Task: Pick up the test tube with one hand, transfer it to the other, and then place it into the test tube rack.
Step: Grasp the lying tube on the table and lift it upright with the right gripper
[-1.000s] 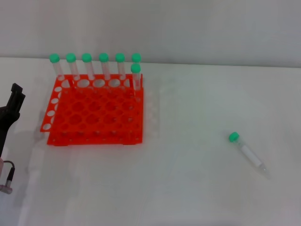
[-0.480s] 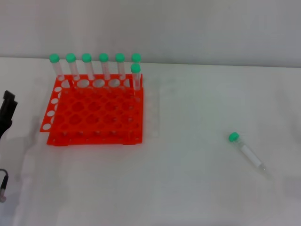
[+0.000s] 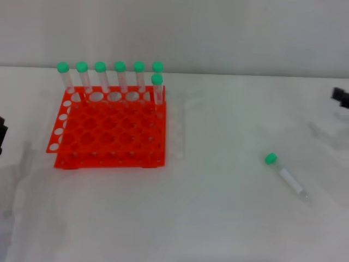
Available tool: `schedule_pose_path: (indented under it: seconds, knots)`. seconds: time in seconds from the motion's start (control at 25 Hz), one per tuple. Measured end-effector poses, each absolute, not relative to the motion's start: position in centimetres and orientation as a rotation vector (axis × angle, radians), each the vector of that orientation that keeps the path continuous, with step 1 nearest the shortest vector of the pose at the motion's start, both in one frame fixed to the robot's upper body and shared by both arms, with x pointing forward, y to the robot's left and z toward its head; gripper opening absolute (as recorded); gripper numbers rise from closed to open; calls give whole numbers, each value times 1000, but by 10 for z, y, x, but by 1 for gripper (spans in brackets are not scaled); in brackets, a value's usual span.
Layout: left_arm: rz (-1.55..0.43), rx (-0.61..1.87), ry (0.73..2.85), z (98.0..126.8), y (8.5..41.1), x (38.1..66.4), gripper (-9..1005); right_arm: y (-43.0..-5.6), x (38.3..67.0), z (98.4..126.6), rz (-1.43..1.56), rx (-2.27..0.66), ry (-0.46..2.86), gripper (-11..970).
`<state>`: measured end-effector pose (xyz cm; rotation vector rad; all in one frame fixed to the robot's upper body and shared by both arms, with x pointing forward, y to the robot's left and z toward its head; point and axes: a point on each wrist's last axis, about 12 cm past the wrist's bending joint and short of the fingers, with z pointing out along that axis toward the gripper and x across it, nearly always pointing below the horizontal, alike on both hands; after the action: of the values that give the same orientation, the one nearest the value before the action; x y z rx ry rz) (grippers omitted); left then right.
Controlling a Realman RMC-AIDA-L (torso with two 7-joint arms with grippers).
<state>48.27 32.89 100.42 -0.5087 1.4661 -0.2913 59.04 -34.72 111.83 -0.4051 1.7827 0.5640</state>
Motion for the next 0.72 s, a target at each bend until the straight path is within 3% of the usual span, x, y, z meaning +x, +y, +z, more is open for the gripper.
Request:
schedule_pose_path:
  seconds: [0.16,0.48,0.6,0.72]
  knots:
    - [-274,-521,1471,1003,333,482,872,-325,599,1164,547,-621,1879,806]
    - [-277,-512,1469,1004,333,483,872,-258,578,1247,298,-853,2131,797]
    - [-286,-483,1483,1004,331,486,872,-231,567,1259,136,-829,2228,793]
    - [-292,-428,1502,1005,329,488,872,-201,559,1253,39,-813,2326,789]
